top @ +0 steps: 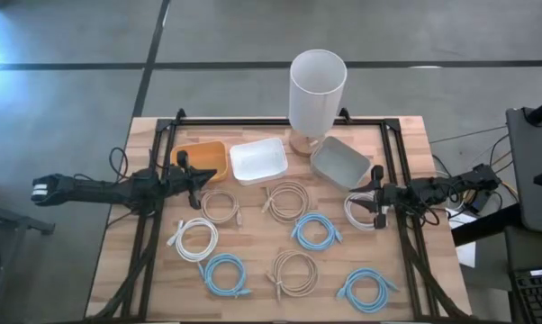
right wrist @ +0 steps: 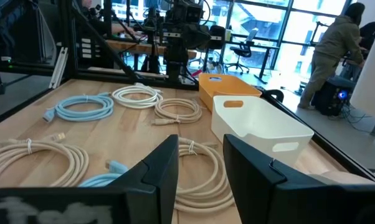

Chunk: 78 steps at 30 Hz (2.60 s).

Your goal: Pick & Place USB Port

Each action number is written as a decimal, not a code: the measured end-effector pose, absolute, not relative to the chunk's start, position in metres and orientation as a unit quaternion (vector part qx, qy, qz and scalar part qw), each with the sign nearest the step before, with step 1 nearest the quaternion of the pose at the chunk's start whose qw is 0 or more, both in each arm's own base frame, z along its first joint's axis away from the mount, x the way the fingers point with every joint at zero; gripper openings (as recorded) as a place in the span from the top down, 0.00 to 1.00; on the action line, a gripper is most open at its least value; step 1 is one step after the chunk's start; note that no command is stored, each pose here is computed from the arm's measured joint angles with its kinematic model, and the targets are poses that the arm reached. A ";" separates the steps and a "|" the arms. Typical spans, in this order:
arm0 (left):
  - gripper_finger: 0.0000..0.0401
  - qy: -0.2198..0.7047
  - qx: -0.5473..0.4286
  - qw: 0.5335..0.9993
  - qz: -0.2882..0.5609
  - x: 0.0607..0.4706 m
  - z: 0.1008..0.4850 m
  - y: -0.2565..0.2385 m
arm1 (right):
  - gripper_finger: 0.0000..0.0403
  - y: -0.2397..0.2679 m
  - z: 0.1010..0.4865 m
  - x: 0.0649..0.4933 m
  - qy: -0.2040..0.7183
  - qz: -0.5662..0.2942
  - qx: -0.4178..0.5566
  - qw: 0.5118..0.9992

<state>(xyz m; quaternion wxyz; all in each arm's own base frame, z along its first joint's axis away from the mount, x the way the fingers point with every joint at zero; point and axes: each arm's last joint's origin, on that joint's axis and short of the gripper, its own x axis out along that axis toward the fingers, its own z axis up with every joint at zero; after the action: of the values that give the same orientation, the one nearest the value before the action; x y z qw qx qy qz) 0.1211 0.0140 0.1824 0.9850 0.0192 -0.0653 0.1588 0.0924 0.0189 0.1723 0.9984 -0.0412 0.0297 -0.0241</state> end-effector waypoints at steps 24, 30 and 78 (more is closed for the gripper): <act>1.00 -0.077 0.044 0.983 0.161 0.120 0.185 0.014 | 0.69 0.018 0.205 0.089 -0.134 -0.034 0.004 0.990; 1.00 -0.085 0.055 0.985 0.140 0.121 0.189 0.013 | 0.69 0.017 0.207 0.088 -0.144 -0.040 -0.027 0.988; 0.63 0.376 -0.143 0.910 0.097 0.198 0.185 -0.034 | 0.52 0.042 0.201 0.228 0.164 -0.081 0.037 0.982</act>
<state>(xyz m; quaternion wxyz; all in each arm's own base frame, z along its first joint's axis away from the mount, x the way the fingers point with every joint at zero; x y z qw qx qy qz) 0.1980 -0.0336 0.1845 0.9102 -0.1434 0.3762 0.0971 0.2284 0.0415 0.2014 0.9824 0.0368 0.1644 -0.0811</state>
